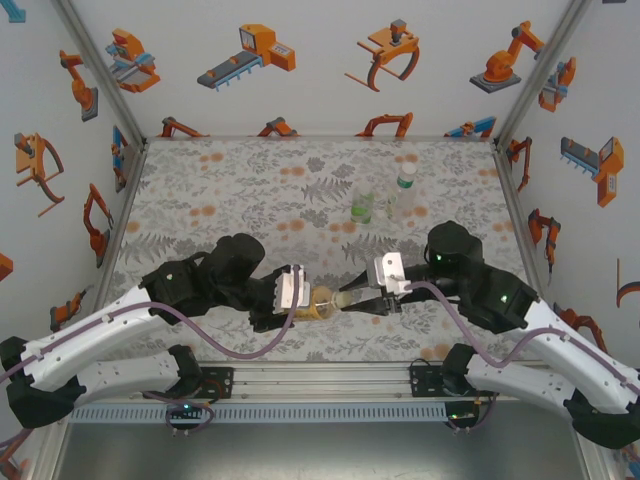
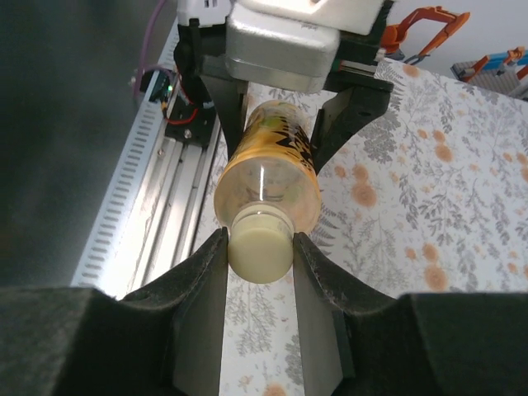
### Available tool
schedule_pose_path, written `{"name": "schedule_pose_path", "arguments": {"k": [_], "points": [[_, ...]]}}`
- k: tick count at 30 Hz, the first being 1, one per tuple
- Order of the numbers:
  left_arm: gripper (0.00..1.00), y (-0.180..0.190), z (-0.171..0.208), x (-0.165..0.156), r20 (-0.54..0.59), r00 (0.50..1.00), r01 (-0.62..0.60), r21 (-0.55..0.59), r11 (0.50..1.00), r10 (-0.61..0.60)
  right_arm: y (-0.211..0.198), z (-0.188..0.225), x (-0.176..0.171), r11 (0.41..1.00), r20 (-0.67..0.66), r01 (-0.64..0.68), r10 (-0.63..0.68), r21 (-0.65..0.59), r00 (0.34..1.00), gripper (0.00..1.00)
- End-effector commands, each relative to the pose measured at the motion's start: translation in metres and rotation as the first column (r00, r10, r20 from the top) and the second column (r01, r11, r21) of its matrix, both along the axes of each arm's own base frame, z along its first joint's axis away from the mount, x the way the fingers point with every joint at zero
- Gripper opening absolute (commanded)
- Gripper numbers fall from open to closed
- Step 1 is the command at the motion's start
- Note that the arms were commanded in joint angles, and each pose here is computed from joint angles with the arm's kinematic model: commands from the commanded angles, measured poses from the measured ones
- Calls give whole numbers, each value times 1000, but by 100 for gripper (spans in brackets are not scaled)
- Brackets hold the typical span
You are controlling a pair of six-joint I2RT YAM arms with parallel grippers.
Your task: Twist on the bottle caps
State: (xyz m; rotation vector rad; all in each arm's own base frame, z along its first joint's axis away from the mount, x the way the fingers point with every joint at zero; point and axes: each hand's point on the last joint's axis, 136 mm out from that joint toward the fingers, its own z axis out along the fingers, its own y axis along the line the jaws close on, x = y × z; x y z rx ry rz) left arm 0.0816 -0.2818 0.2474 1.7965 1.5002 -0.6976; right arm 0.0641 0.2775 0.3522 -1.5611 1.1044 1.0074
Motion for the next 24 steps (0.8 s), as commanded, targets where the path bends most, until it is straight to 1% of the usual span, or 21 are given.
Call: {"name": "schedule_pose_path", "arguments": {"k": [1,3,5,6,8,9,11,13,14,15,16,18,19,20,21,22,23,24], "points": [[0,-20,39,6,67,998,18,-161,987,-7,11,-4,9,997,-193,68,-63,23,979,0],[0,-21,40,9,78,997,2,-170,985,11,14,-4,16,992,-286,122,-108,29,952,0],[0,-21,41,12,90,996,-9,-180,984,26,16,-6,25,981,-375,193,-172,20,911,0],[0,-21,42,14,96,995,-17,-188,982,36,16,-8,32,970,-423,244,-218,7,879,0],[0,-22,43,18,107,993,-33,-208,978,56,15,-13,48,935,-515,354,-318,-30,796,0],[0,-23,44,19,111,992,-42,-217,975,68,12,-17,58,907,-569,417,-372,-55,734,0],[0,-23,46,24,121,988,-65,-234,970,95,6,-27,76,840,-662,529,-463,-117,589,0],[0,-23,47,29,129,984,-88,-247,965,123,-2,-41,91,763,-750,610,-529,-214,398,0],[0,-23,47,31,133,982,-96,-246,964,132,-5,-46,95,733,-771,629,-549,-258,323,0],[0,-22,47,33,137,980,-107,-243,964,143,-8,-53,98,699,-789,641,-569,-316,232,0],[0,-22,46,35,138,979,-115,-238,964,151,-12,-61,101,662,-803,648,-583,-377,128,0],[0,-23,45,37,138,977,-127,-231,965,162,-16,-71,104,608,-816,640,-575,-470,-53,0],[0,-23,45,38,140,976,-131,-229,965,166,-16,-77,103,593,-820,624,-556,-509,-140,0],[0,-23,43,39,140,976,-133,-226,965,168,-15,-81,103,584,-819,608,-534,-538,-211,0],[0,-24,43,40,142,975,-138,-223,965,172,-17,-88,102,567,-806,588,-511,-577,-298,0],[0,-24,43,42,145,973,-144,-222,964,179,-22,-97,101,534,-778,570,-491,-624,-391,0],[0,-24,43,43,147,972,-148,-221,964,183,-25,-101,101,518,-762,560,-470,-646,-445,0],[0,-24,42,44,149,970,-155,-220,963,190,-23,-101,101,529,-768,557,-440,-640,-465,0]]}}
